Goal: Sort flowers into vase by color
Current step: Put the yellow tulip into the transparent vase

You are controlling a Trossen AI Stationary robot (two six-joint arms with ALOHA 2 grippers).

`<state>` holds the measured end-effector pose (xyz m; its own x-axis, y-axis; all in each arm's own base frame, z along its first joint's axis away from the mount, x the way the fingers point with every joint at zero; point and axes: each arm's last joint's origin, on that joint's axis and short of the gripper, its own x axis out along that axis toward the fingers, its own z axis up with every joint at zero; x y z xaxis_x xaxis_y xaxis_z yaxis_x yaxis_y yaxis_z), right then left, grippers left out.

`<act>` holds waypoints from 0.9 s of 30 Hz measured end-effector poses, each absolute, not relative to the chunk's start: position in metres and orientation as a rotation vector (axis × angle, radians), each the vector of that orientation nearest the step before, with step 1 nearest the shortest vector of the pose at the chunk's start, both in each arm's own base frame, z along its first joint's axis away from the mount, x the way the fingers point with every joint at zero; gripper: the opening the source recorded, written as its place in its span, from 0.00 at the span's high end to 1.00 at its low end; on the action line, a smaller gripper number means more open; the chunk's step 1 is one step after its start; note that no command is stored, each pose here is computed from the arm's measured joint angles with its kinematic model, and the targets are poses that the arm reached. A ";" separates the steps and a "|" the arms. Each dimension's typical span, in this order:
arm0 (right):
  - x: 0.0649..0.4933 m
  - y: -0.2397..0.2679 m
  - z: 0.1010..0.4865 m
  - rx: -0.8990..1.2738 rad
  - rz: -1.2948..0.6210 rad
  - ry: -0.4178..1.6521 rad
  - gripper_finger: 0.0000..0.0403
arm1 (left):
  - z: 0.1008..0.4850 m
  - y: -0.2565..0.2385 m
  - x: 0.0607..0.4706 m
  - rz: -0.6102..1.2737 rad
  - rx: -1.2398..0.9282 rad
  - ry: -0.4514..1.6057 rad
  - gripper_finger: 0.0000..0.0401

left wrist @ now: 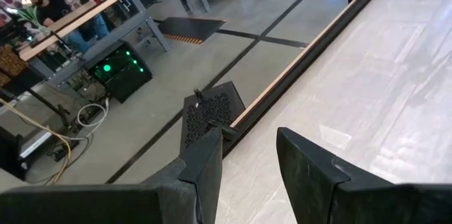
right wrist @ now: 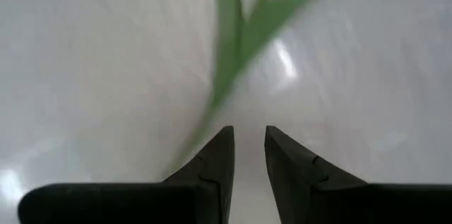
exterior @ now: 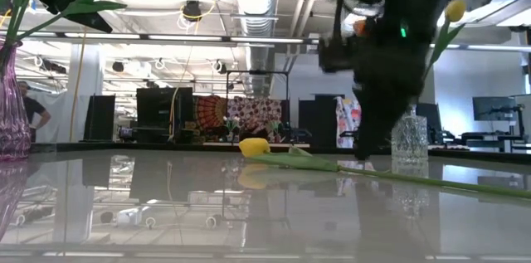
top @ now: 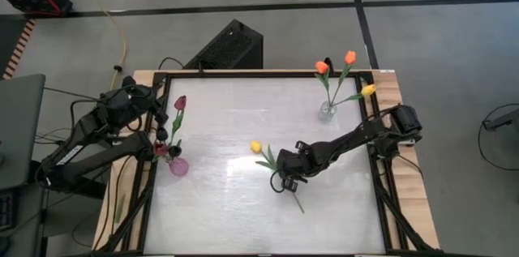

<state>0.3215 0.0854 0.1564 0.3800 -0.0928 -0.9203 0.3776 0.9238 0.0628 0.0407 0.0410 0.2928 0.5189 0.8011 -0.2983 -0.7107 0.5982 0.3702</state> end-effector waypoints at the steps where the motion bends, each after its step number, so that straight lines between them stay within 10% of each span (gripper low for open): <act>1: 0.322 0.085 0.162 0.312 -0.303 1.120 0.73 | 0.293 0.041 0.041 0.915 0.212 0.468 0.69; 21: 0.339 0.102 0.114 0.421 -0.354 1.140 0.74 | 0.293 0.041 0.041 0.912 0.204 0.465 0.69; 27: 0.331 0.106 0.111 0.430 -0.474 1.152 0.87 | 0.293 0.041 0.041 0.911 0.204 0.465 0.69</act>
<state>0.3315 0.1060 0.1108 0.3304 -0.1339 -0.9343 0.5620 0.8232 0.0808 0.0406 0.0408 0.2926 0.5229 0.7976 -0.3008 -0.7110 0.6027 0.3621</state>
